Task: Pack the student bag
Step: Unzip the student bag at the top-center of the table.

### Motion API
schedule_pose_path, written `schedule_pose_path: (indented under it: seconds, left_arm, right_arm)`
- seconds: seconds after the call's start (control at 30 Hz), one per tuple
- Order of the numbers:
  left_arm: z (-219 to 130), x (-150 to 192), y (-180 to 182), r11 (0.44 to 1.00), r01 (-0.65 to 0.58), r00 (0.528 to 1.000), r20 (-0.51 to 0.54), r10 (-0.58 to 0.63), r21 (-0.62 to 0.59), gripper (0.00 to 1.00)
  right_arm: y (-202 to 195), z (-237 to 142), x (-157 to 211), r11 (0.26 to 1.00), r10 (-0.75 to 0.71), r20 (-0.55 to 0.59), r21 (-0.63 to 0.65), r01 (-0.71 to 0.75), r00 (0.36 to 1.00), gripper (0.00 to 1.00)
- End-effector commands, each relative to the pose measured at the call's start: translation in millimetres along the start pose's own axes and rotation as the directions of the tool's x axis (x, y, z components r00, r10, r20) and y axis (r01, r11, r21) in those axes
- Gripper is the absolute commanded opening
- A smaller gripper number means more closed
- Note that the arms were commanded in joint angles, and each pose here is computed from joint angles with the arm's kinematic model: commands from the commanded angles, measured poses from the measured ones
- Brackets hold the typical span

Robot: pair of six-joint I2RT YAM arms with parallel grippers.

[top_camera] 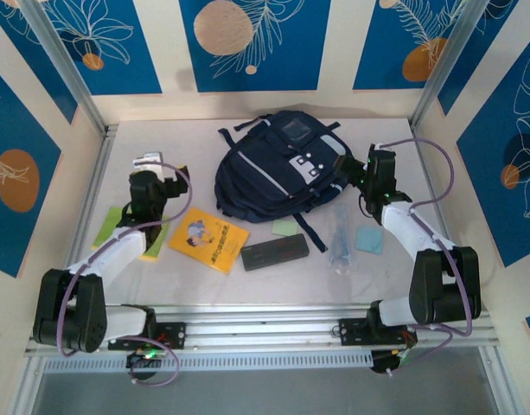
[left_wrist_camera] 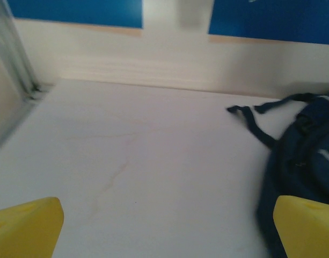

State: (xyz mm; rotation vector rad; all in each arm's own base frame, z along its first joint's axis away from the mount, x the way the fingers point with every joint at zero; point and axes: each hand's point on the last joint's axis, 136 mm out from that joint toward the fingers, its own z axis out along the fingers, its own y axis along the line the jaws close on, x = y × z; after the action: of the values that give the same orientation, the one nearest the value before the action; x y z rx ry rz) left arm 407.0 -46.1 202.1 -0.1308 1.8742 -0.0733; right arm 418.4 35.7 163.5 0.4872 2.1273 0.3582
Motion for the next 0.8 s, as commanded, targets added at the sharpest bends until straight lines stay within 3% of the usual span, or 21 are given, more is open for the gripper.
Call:
schedule_pose_path:
  seconds: [0.0,0.1,0.17,0.37,0.5,0.7,0.77]
  left_arm:
    - [-4.8,34.7,-29.3,0.990,0.125,0.978,-0.178,-0.112,0.061,1.00]
    - [-9.1,51.2,-59.1,0.978,0.171,0.961,-0.237,-0.140,0.119,1.00]
    - [-12.9,65.5,-79.8,0.971,0.184,0.950,-0.282,-0.135,0.152,1.00]
    - [-14.5,108.7,-125.1,0.953,0.221,0.904,-0.410,-0.120,0.209,1.00]
    - [0.3,132.5,-147.1,0.941,0.243,0.871,-0.480,-0.105,0.237,1.00]
    - [35.0,135.3,-174.2,0.925,0.247,0.879,-0.469,-0.090,0.287,1.00]
    - [49.8,129.7,-181.3,0.930,0.196,0.900,-0.433,-0.045,0.312,1.00]
  right_arm:
    - [-1.2,7.2,58.1,0.973,0.228,-0.262,0.038,-0.226,0.938,0.91]
    - [-3.7,17.9,63.6,0.956,0.291,-0.331,0.066,-0.285,0.898,0.86]
    - [-1.1,26.7,65.9,0.949,0.305,-0.374,0.040,-0.313,0.876,0.76]
    - [-17.5,52.1,75.3,0.922,0.381,-0.386,0.090,-0.377,0.840,0.75]
    - [-11.5,79.9,72.3,0.914,0.381,-0.402,0.031,-0.404,0.833,0.71]
    - [11.4,93.7,69.4,0.883,0.387,-0.467,-0.061,-0.465,0.795,0.27]
    - [19.4,84.7,64.8,0.867,0.389,-0.479,-0.097,-0.488,0.787,0.00]
